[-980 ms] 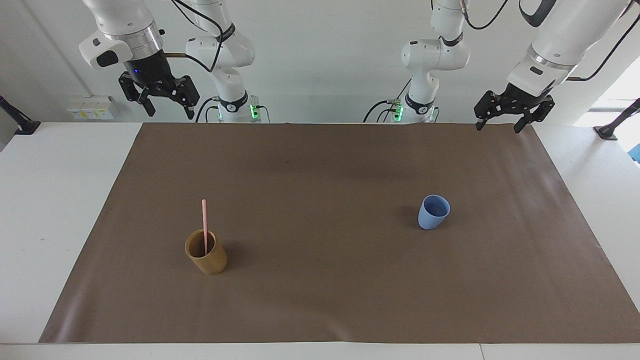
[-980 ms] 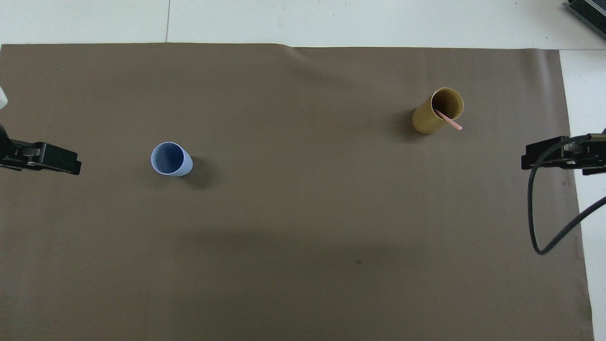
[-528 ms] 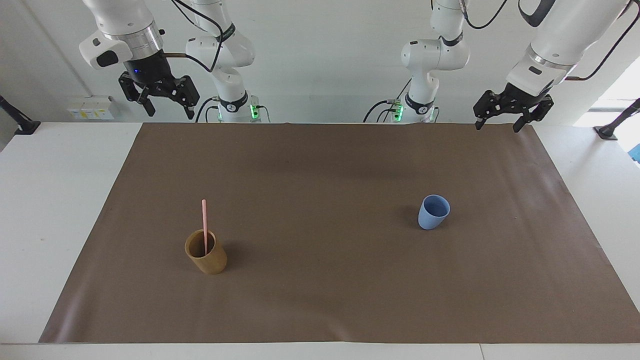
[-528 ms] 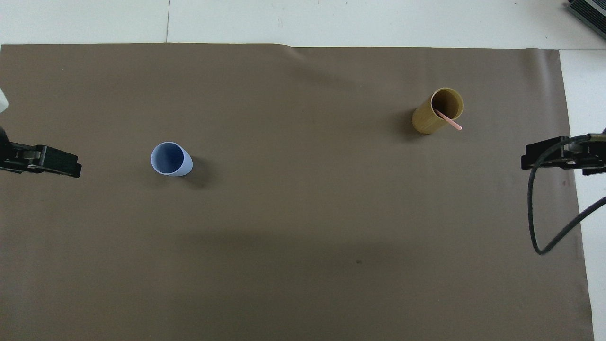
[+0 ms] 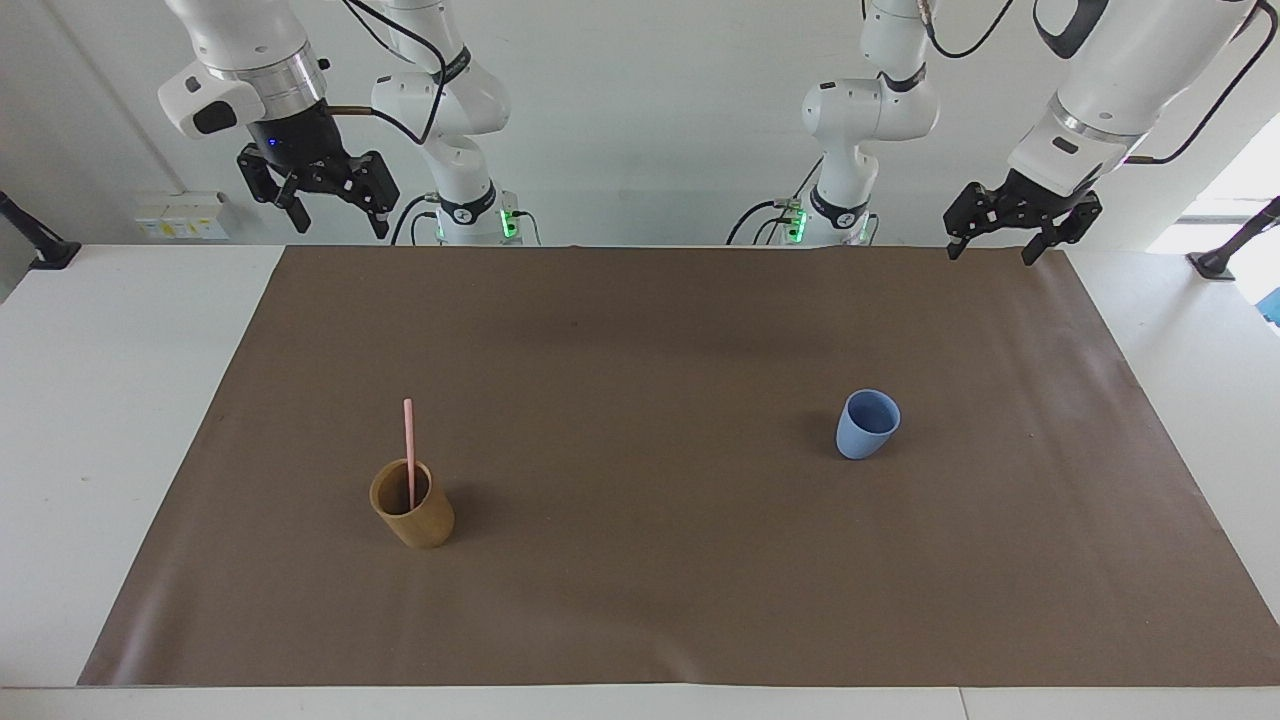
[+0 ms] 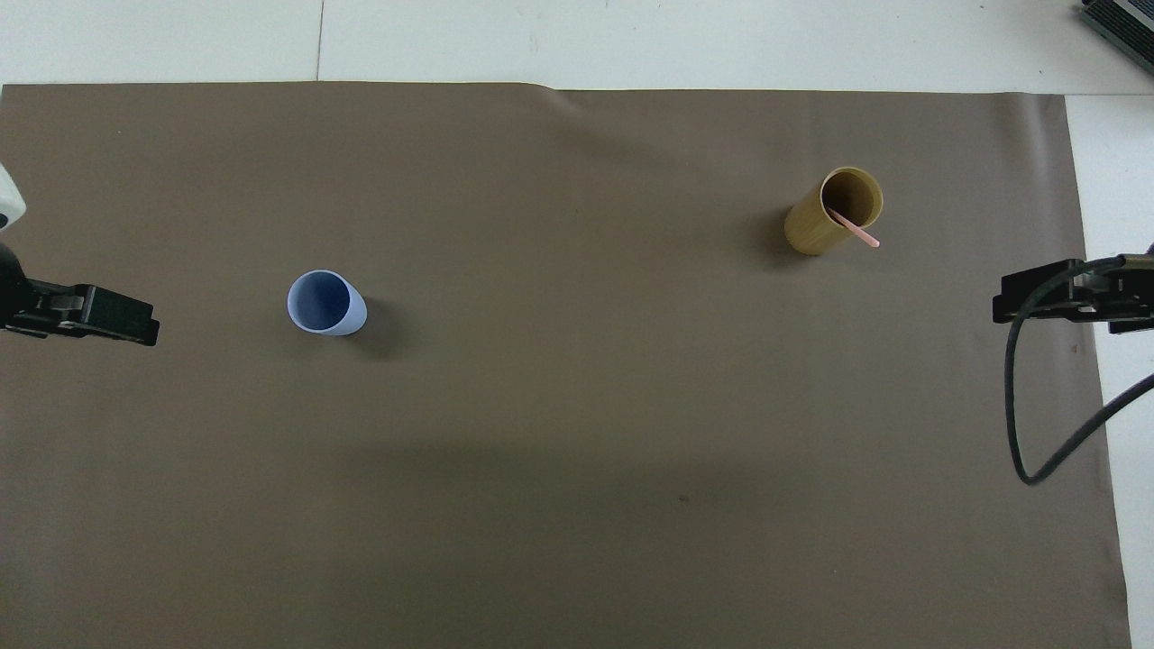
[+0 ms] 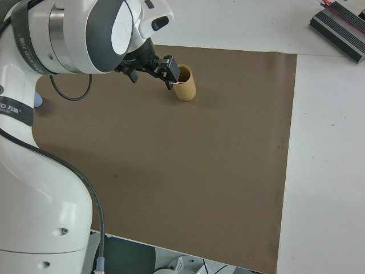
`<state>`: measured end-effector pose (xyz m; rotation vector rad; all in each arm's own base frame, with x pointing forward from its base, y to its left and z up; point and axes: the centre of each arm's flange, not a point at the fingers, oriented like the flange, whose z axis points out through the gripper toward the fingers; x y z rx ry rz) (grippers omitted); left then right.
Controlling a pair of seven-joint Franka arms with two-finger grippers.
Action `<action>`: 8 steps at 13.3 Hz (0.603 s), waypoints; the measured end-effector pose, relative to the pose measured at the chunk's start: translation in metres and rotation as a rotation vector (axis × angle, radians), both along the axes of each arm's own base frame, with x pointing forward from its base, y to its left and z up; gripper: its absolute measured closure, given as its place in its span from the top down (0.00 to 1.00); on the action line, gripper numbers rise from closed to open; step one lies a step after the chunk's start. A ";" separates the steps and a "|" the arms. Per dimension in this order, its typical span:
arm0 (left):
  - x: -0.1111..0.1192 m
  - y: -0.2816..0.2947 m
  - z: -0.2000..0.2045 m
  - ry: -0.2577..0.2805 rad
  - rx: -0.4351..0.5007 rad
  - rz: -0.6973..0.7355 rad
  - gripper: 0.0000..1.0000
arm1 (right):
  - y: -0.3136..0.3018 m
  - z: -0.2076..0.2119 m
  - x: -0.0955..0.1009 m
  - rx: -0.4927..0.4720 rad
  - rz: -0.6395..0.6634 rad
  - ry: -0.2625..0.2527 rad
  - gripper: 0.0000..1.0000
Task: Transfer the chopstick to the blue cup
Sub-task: 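Reach the left gripper to the blue cup and grasp it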
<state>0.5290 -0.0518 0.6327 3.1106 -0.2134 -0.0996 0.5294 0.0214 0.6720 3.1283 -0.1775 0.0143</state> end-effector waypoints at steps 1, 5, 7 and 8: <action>0.001 0.000 -0.007 0.003 0.000 0.000 1.00 | 0.000 0.000 0.000 0.000 0.000 0.000 1.00; 0.012 -0.001 -0.059 -0.009 -0.001 0.004 1.00 | 0.000 0.000 0.000 0.000 0.000 0.000 1.00; 0.016 -0.001 -0.082 -0.024 -0.002 0.005 1.00 | 0.000 0.000 0.000 0.000 0.000 0.000 1.00; 0.018 -0.002 -0.094 -0.032 -0.002 0.005 1.00 | 0.000 0.000 0.000 0.000 0.000 0.000 1.00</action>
